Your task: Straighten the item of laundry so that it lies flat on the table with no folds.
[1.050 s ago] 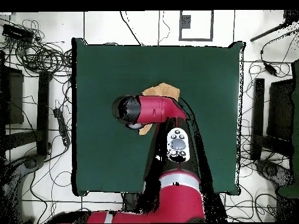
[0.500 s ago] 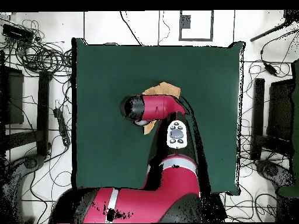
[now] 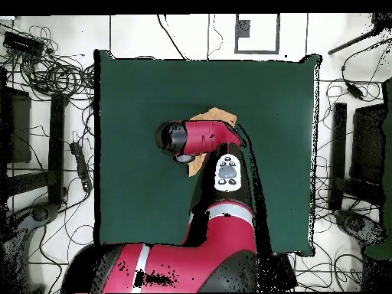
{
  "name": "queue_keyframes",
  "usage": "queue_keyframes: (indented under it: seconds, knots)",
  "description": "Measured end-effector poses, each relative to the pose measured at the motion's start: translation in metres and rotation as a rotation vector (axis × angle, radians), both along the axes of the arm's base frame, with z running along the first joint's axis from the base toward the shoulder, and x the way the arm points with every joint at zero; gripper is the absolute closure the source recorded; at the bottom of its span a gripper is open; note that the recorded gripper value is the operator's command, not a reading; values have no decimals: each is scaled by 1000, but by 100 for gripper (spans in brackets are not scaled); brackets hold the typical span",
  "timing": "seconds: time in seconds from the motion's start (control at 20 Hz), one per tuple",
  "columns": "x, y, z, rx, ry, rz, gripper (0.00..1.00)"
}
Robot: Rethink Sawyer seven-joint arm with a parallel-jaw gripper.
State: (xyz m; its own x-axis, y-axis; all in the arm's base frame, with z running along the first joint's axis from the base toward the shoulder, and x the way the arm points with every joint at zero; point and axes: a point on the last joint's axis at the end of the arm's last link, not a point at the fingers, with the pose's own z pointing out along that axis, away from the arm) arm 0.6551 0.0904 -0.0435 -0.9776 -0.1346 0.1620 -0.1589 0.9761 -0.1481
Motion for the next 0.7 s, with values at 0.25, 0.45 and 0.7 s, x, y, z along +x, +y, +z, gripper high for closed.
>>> queue_keyframes:
  seconds: [0.25,0.45,0.7]
  knots:
    - [1,2,-1,-15,11,8,0]
    - [2,3,-2,-23,16,12,0]
    - [1,5,-2,-39,16,24,0]
